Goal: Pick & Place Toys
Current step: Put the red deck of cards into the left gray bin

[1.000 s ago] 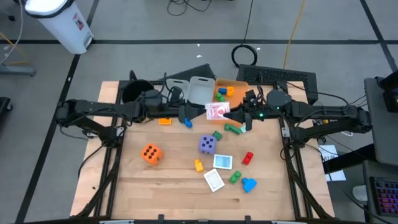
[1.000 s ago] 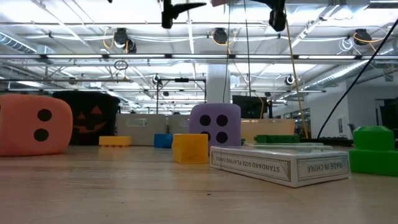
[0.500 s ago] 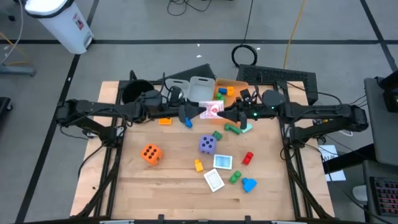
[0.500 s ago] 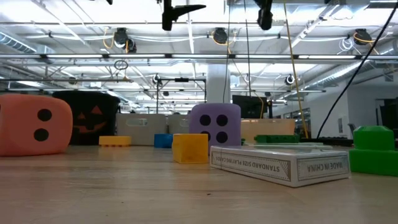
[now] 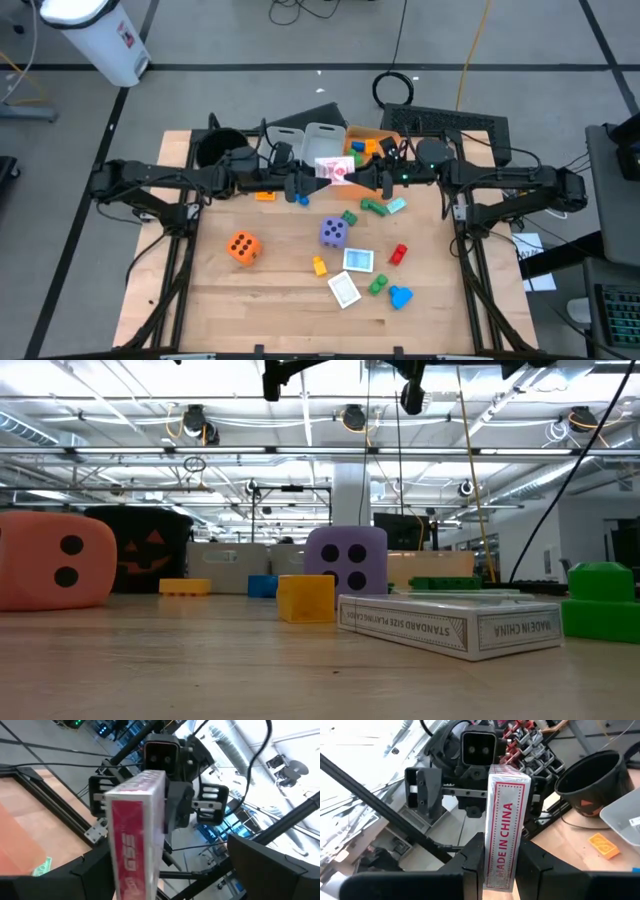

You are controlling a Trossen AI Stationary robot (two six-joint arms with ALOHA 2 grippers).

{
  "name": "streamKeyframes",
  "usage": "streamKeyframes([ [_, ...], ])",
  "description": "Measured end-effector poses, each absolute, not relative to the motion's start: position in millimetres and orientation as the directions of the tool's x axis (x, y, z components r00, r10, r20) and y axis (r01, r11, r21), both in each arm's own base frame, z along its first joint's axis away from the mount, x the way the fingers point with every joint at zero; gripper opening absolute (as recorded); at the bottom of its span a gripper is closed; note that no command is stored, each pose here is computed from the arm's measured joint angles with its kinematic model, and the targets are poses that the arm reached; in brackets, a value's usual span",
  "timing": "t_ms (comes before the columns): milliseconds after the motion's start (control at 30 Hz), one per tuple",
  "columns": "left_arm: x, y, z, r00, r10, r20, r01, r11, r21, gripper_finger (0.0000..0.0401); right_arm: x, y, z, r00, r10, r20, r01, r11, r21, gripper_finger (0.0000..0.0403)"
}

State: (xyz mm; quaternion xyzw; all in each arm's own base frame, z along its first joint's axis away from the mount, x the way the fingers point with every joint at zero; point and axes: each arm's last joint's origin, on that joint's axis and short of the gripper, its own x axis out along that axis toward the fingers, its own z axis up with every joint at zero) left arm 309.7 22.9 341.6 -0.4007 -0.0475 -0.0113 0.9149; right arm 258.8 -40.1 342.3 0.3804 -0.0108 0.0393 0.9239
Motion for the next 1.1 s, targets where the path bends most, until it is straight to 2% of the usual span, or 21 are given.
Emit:
streamKeyframes([
  [167, 309.8, 21.8, 341.4, 0.996, 0.014, 0.093, 0.059, 0.679, -0.732, 0.0341, 258.5, -40.2, 342.9, 0.995, 0.085, 0.055, -0.099, 0.702, 0.705, 0.0057],
  [567, 309.9, 21.3, 340.8, 0.996, -0.007, 0.087, 0.069, 0.681, -0.729, 0.0214, 258.4, -39.5, 343.5, 0.994, 0.091, 0.059, -0.106, 0.696, 0.710, 0.0057],
  [1100, 309.9, 21.2, 340.8, 0.996, -0.010, 0.087, 0.070, 0.692, -0.718, 0.0096, 258.2, -38.8, 345.3, 0.990, 0.116, 0.077, -0.136, 0.684, 0.716, 0.0057],
])
